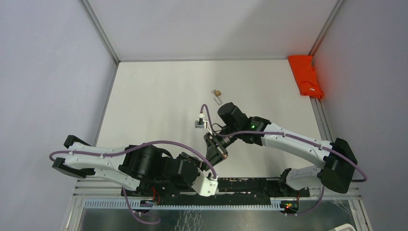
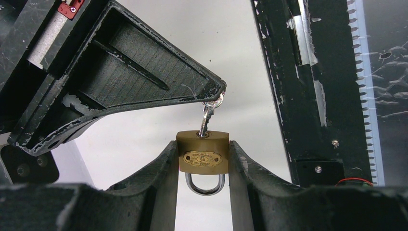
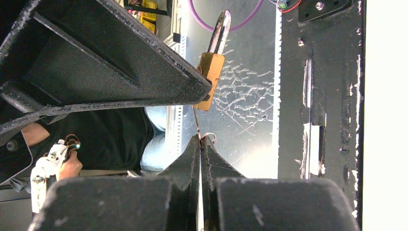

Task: Unlock with the key

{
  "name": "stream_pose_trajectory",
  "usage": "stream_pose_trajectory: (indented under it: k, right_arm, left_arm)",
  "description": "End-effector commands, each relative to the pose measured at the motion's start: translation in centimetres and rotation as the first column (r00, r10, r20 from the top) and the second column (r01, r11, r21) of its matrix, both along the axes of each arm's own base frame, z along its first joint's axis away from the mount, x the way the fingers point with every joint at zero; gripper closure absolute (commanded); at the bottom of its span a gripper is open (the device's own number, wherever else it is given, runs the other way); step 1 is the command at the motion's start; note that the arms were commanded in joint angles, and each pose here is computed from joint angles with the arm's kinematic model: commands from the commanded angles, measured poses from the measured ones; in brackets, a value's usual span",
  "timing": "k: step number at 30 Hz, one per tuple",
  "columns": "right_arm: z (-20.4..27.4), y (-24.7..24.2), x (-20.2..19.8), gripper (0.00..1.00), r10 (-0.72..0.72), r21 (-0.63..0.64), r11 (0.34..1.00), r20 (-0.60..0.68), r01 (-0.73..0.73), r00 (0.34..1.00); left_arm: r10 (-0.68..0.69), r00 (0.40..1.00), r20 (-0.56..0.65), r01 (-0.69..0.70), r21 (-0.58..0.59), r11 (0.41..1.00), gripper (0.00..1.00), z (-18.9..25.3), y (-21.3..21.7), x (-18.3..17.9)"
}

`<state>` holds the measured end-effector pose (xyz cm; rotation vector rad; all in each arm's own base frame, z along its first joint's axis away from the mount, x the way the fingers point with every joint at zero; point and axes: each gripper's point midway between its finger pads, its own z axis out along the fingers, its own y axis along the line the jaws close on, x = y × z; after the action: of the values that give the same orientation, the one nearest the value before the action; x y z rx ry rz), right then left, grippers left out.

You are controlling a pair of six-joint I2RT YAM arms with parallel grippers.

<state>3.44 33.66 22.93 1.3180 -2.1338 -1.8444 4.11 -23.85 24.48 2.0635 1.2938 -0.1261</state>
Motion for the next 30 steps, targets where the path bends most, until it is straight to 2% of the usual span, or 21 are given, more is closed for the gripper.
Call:
stream_pose_trajectory:
  k: [1, 30]
  right_arm:
    - [0.9, 0.47, 0.19, 1.0, 0.003, 0.038, 0.999, 0.026, -0.004, 1.0]
    - [0.69, -0.22, 0.48, 1.0, -0.027, 0.02, 0.999, 0.044, 0.027, 0.999]
  left_arm:
    - [0.0, 1.0, -0.018, -0.001, -0.07, 0.998, 0.98, 1.65, -0.76, -0.36]
    - [0.0, 1.0, -0.008, -0.001, -0.065, 0.998, 0.98, 1.59, -0.79, -0.24]
